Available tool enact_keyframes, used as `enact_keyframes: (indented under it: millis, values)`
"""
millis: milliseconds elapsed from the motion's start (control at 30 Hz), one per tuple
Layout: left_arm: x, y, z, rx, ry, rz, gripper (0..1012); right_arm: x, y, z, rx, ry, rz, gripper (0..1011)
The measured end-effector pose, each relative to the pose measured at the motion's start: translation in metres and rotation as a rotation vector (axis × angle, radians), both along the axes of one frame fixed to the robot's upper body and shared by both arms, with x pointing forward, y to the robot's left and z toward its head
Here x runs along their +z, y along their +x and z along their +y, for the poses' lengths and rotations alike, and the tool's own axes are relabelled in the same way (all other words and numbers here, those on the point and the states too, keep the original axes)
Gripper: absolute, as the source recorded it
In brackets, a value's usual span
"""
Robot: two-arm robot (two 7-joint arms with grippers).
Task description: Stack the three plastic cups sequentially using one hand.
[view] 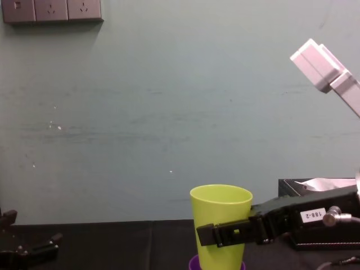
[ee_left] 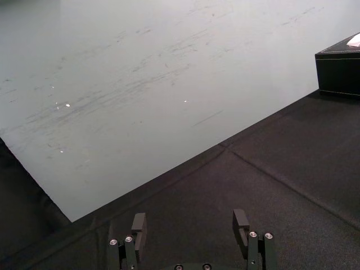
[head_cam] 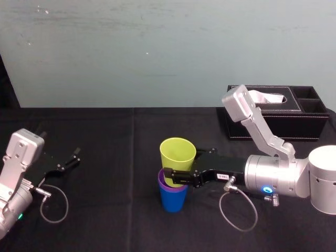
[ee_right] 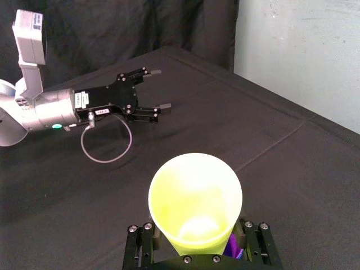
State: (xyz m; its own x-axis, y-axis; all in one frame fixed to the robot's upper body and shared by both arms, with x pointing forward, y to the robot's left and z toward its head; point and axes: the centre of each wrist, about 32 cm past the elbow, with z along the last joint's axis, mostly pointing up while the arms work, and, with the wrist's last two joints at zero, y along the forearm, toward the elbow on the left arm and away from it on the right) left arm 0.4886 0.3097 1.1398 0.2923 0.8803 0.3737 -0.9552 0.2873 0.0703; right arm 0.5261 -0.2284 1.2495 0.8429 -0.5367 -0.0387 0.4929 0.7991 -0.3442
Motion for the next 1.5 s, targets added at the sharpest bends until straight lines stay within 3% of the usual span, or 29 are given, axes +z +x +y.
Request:
enact_keyframes:
  millis: [567, 1067, 1500]
  values:
    - [0.0, 0.0, 0.0, 0.0, 0.0, 0.0, 1000, -0.007, 0.002, 0.002, -0.012, -0.016, -0.006, 726]
    - [0.0, 0.0, 0.0, 0.0, 0.0, 0.0, 1000, -0.005, 0.005, 0.004, -0.016, -0.001, -0.026, 724]
    - [0.0, 0.0, 0.0, 0.0, 0.0, 0.0, 1000, -0.015, 0.014, 0.007, -0.019, 0.007, -0.035, 726]
